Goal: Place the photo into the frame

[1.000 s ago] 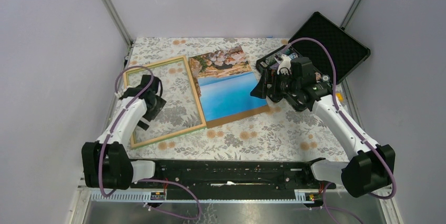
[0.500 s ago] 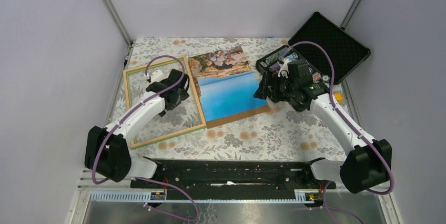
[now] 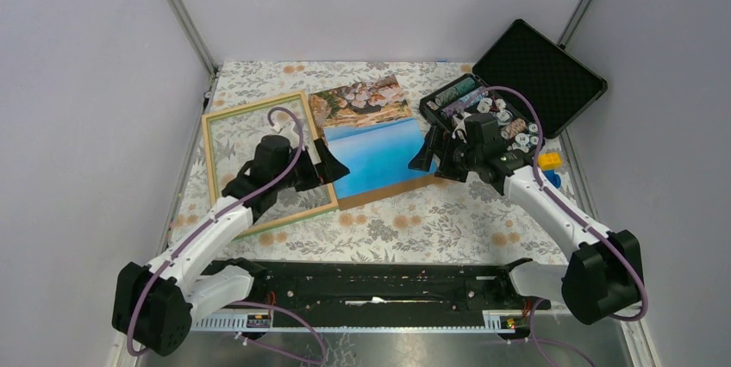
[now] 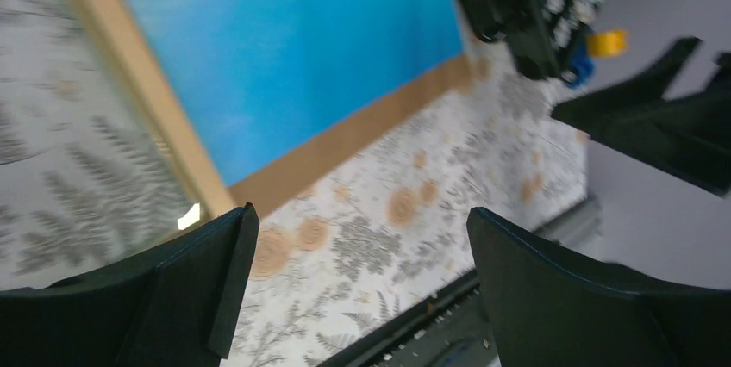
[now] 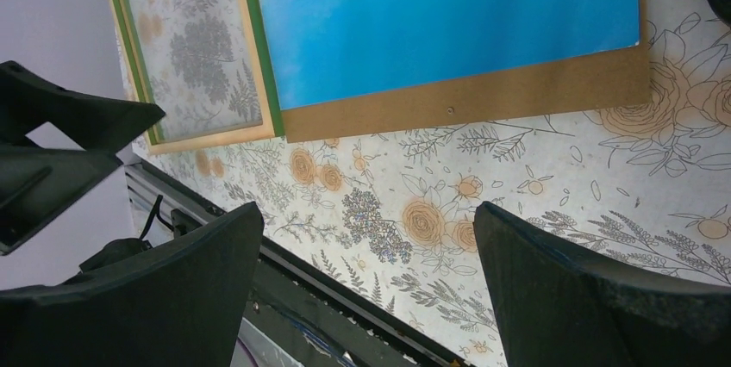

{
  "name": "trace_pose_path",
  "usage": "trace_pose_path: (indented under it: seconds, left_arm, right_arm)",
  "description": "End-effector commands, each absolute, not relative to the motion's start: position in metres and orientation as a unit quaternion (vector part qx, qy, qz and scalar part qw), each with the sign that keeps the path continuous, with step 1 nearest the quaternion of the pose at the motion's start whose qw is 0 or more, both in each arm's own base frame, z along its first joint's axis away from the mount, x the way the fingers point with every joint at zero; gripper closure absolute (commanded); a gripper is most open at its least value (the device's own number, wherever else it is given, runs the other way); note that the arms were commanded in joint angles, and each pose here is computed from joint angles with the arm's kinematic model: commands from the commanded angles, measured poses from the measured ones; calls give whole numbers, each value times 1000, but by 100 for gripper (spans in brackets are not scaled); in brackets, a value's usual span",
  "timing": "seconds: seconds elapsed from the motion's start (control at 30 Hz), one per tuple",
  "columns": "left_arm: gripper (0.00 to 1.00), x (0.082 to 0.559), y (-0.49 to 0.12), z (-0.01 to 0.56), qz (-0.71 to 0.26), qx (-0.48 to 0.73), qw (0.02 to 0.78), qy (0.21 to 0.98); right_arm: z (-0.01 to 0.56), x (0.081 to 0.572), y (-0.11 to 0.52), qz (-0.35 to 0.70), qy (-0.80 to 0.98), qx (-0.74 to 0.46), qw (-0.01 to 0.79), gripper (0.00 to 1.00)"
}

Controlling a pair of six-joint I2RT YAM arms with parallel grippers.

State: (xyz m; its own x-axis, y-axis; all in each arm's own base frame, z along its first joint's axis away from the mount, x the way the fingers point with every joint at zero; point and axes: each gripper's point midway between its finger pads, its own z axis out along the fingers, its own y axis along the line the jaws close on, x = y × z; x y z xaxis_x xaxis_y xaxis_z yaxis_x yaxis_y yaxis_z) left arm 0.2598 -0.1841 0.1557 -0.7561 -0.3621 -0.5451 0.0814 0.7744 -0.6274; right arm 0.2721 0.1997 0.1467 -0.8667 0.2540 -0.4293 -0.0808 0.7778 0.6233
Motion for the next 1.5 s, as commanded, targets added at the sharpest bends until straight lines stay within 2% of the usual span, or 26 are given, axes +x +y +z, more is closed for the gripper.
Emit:
trace_pose_path:
  seconds: [0.0,0.33,0.6,0.77,1.03,1.27,1.47]
  left_arm:
    - [1,243,-235,199,-479,1,330,813]
    - [1,235,-265,165,-430,19,305,850]
    - [1,262,-300,140,-392,10,324,861]
    - [1,283,-327,125,-407,-39,353,842]
    - [1,299,-374,117,-409,-35,408,816]
    - [1,313,-373,110,-380,-39,432,817]
    - [1,315,-372,97,-374,-53,424,823]
  right_arm:
    - [162,270,200,338,897,32,282,0]
    - [120,280,184,275,918,40,282,0]
    - [98,285,165,241,909,56,336,0]
    - [92,294,152,221,907,63,353,0]
    - [87,318,142,300,893,110,318,0]
    - [79,332,139,313,888,124,313,0]
    - [68,345,139,317,892,131,295,0]
